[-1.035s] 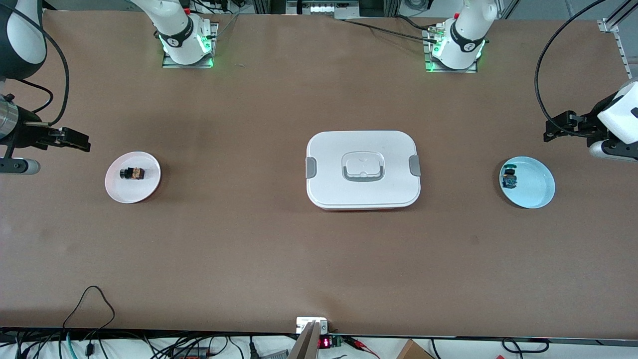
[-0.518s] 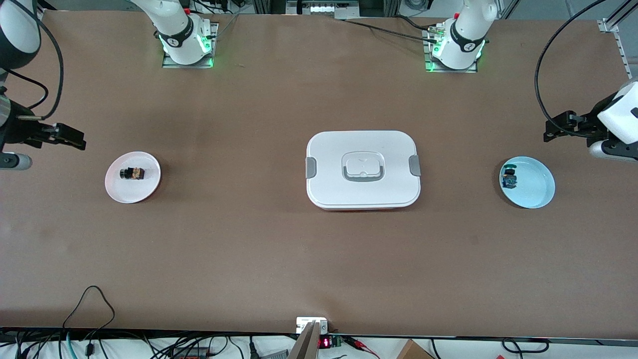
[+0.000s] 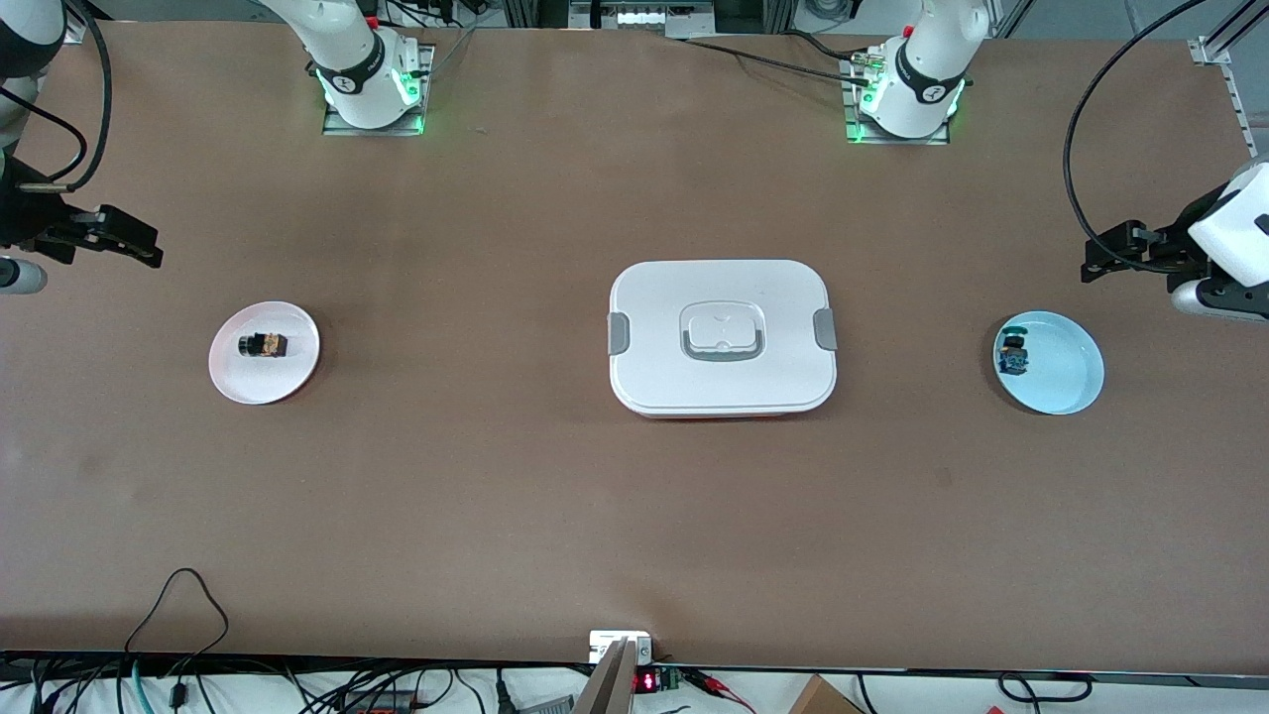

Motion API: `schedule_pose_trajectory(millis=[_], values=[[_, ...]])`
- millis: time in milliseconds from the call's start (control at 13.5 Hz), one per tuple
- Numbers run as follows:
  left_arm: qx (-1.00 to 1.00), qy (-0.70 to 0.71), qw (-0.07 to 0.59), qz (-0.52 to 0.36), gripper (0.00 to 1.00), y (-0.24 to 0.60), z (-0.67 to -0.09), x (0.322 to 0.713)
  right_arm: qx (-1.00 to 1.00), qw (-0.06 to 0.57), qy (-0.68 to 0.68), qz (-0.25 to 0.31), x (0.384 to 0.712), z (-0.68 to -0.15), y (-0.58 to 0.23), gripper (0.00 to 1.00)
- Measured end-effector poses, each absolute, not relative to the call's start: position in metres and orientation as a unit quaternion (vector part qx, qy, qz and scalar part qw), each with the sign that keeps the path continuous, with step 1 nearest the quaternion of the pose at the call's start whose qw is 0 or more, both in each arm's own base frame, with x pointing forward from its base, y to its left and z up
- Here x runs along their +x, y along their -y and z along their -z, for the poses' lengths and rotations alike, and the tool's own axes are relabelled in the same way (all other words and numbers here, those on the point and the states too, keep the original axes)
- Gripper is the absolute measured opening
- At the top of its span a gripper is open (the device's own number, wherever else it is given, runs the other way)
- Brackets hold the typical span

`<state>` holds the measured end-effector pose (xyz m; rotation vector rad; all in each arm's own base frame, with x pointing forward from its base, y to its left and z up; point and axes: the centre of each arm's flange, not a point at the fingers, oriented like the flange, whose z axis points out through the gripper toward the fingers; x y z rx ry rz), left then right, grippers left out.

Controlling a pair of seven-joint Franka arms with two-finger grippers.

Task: Transfer orange switch to right arm and place

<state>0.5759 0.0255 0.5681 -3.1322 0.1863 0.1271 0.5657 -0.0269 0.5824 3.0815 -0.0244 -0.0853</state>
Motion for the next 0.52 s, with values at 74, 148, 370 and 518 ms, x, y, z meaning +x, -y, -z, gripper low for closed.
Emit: schedule_pose_trajectory(millis=[74, 148, 370, 518], values=[[-0.997, -0.059, 0.001, -0.040, 1.00, -0.0255, -0.5681, 0.5759, 0.999, 0.029, 0.008, 0.026, 0.5652, -0.5836, 0.0269, 1.00], [-0.997, -0.059, 0.001, -0.040, 1.00, -0.0255, -0.5681, 0.5759, 0.999, 0.029, 0.008, 0.026, 0.5651, -0.5841, 0.0268, 1.00], [-0.997, -0.059, 0.001, -0.040, 1.00, -0.0255, -0.5681, 0.5759, 0.999, 0.029, 0.006, 0.025, 0.5653, -0.5839, 0.0249, 1.00], [-0.997, -0.059, 0.001, -0.040, 1.00, -0.0256, -0.5681, 0.5759, 0.999, 0.029, 0.006, 0.025, 0.5653, -0.5839, 0.0245, 1.00]])
